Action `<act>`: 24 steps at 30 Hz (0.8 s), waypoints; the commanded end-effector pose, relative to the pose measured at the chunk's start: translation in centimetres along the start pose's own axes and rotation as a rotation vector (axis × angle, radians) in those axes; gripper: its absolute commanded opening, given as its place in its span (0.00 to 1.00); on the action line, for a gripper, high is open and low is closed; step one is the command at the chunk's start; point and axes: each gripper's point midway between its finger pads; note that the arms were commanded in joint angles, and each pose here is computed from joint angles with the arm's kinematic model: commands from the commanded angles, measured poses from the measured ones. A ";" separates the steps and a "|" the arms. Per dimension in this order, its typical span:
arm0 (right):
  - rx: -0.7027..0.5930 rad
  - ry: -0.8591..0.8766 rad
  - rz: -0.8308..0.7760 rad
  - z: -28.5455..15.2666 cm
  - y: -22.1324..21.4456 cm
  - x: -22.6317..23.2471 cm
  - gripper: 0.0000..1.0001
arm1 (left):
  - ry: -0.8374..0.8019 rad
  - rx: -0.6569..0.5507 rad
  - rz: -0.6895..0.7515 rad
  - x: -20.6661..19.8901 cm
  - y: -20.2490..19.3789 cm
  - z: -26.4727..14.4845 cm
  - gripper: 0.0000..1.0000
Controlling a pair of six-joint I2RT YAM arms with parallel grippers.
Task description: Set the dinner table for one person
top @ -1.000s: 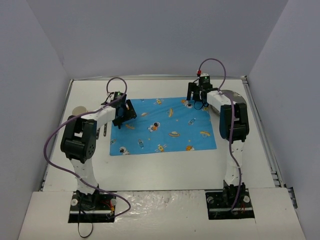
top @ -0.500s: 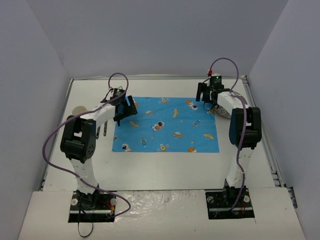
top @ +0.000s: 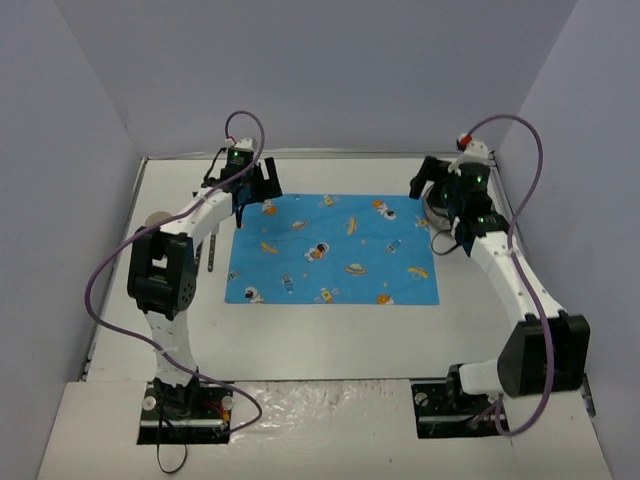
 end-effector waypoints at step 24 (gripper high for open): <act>-0.148 0.017 0.179 -8.9 -4.5 -2.3 1.00 | 0.082 0.055 -0.113 6.1 -1.9 8.1 0.78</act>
Point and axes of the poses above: each gripper's point midway between its finger pads, its own z axis out along the fingers, its own x axis along the line the jaws close on, y = z × x, and after that the axes turned 7 degrees about z, right-handed
